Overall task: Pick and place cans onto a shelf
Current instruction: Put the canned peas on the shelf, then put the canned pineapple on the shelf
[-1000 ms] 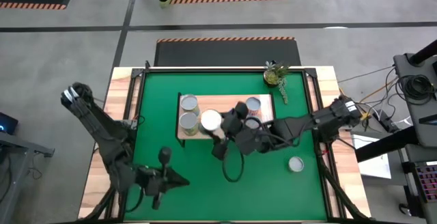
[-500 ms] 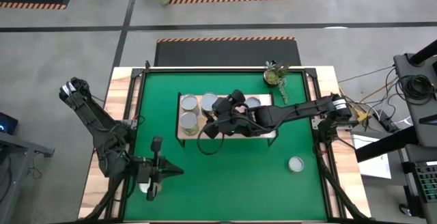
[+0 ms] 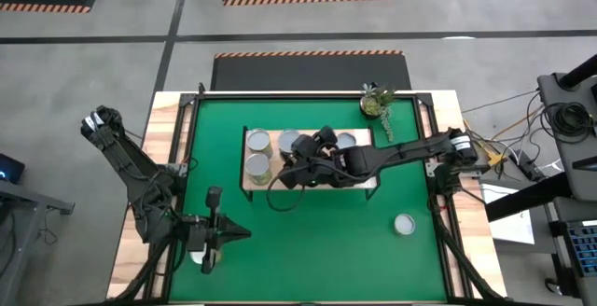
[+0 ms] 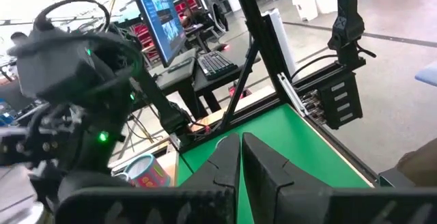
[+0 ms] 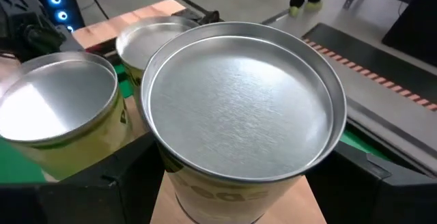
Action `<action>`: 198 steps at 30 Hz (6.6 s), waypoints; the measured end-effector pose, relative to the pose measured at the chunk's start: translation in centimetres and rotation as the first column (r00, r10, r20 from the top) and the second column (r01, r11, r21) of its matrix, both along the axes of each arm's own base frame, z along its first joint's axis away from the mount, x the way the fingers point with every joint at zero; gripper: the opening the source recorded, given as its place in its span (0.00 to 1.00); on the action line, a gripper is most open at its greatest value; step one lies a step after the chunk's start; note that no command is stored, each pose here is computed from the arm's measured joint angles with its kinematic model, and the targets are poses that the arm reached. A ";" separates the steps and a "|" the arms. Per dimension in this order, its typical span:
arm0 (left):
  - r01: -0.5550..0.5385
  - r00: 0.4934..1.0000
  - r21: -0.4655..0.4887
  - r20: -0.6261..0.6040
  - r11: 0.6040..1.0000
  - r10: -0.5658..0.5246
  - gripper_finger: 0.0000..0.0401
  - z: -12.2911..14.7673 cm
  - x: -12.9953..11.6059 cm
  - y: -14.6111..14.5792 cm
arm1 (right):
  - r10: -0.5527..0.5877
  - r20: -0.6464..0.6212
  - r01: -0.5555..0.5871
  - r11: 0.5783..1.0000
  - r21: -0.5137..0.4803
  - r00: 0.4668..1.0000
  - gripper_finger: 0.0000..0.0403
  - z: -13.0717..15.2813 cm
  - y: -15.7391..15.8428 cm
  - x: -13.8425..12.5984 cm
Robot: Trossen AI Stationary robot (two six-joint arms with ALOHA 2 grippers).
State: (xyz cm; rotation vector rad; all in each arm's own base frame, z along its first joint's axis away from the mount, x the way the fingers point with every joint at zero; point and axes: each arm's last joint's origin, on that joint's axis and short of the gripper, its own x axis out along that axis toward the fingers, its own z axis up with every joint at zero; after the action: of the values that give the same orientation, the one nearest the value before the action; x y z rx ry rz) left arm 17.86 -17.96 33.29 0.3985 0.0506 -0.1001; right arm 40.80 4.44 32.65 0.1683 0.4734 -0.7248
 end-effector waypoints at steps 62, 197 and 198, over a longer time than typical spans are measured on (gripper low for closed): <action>0.000 1.000 -0.002 0.002 1.000 0.000 0.00 0.0 0.0 0.0 | 0.488 -0.404 -0.553 0.831 -0.055 0.774 0.03 6.7 -5.7 -0.9; -0.203 0.961 -0.580 -0.274 0.789 0.046 0.00 -3.8 0.9 -1.6 | 0.625 -0.400 -0.741 0.599 -0.304 0.670 0.02 0.0 19.3 -14.8; -0.244 0.947 -0.609 -0.318 0.755 0.050 0.00 -3.8 0.8 -1.4 | 0.632 -0.387 -0.741 0.595 -0.312 0.671 0.02 0.0 19.0 -15.1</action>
State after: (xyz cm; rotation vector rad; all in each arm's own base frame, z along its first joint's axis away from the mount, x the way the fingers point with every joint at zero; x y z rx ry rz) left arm 18.65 -19.36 29.44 -0.3222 0.3252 -0.0103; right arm 25.70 23.40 32.64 -0.5432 0.5361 -0.0447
